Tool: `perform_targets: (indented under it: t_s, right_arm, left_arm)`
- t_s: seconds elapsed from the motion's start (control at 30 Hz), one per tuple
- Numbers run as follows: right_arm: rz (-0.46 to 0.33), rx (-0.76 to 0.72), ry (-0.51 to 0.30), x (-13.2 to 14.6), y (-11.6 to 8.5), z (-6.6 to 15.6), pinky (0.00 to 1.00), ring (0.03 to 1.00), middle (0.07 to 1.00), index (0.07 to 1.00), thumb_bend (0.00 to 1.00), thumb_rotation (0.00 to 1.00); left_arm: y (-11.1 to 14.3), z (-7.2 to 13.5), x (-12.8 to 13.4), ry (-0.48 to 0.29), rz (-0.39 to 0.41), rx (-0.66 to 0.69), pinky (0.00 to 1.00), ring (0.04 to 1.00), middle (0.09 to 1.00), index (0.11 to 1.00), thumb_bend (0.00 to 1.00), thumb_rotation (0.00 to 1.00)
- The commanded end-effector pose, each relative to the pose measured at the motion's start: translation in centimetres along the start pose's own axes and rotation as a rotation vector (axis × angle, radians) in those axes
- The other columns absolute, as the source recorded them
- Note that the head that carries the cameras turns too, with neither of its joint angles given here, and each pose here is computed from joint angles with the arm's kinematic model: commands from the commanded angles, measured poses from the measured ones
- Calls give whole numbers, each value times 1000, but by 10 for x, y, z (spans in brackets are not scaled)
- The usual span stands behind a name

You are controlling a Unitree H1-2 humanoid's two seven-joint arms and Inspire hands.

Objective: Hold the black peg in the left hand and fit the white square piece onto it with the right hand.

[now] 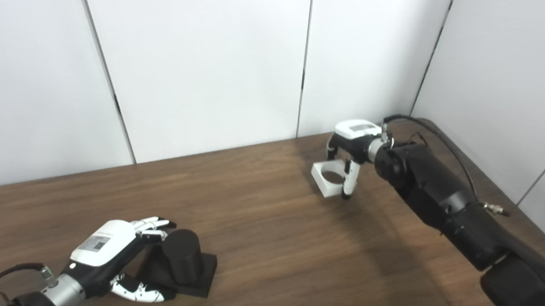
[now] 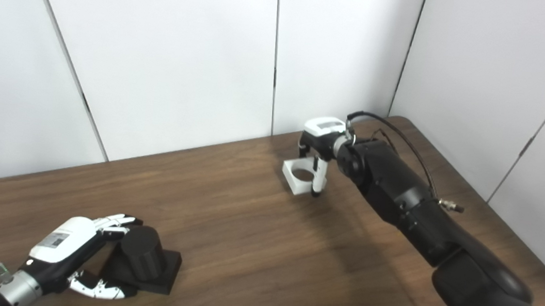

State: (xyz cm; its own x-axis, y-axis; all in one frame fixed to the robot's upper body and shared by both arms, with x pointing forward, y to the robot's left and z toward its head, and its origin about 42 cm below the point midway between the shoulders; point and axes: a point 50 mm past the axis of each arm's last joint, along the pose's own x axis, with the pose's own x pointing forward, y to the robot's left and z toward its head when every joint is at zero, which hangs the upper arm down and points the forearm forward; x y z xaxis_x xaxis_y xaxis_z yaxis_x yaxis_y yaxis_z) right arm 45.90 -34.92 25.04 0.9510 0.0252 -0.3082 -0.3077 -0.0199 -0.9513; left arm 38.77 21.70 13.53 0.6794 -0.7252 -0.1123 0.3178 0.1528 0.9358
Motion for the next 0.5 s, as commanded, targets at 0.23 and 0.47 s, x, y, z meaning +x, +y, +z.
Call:
perform_targets:
  t_s: [0.23, 0.47]
  right_arm:
    - [-138, 37, -120, -23, -54, 9, 773, 842, 769, 480, 519, 133]
    - [-171, 4, -217, -38, -67, 29, 820, 851, 769, 480, 520, 132]
  left_arm:
    - [-40, -3, -11, 69, -216, 44, 905, 938, 898, 595, 894, 141]
    - [-42, 1, -6, 71, -217, 42, 901, 942, 901, 593, 879, 171]
